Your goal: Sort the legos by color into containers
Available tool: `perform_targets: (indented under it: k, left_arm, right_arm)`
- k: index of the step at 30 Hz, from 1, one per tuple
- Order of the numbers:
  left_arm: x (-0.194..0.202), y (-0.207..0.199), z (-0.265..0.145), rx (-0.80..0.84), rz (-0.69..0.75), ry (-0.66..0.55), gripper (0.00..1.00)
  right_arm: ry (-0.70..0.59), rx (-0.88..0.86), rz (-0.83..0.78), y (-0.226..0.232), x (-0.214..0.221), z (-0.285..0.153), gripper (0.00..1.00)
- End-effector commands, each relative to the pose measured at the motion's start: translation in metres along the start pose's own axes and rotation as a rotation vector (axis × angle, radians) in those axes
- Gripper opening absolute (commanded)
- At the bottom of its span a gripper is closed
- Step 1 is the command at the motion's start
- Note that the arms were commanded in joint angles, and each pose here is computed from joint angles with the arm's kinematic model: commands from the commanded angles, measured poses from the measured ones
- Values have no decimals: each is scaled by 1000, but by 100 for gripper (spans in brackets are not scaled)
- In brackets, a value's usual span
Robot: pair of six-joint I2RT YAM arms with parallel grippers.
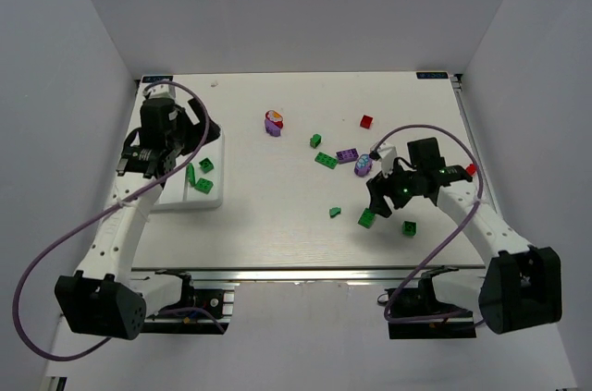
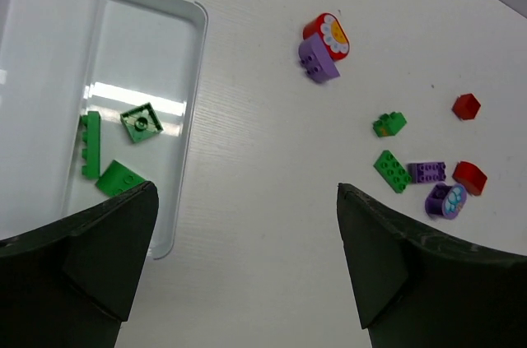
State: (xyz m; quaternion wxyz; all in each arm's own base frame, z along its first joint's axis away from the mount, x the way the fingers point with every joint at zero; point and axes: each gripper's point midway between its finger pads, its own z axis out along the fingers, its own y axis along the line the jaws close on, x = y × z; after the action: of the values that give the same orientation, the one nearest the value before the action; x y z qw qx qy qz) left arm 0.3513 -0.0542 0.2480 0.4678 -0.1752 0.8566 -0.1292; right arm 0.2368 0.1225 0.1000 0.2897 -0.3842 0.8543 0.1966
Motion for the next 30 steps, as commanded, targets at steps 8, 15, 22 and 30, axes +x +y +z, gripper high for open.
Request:
perform_targets:
  k: [8, 15, 22, 30]
  left_arm:
    - [15, -9, -29, 97, -134, -15, 98]
    - [22, -2, -47, 78, -159, -15, 98]
    - [29, 3, -61, 72, -164, -14, 98]
    - [31, 15, -68, 14, -166, -26, 98]
  right_arm:
    - [136, -6, 573, 16, 1, 27, 73]
    - [228, 47, 750, 11, 17, 47, 73]
    - [267, 138, 881, 4, 36, 59, 75]
    - [274, 213, 896, -5, 29, 74, 76]
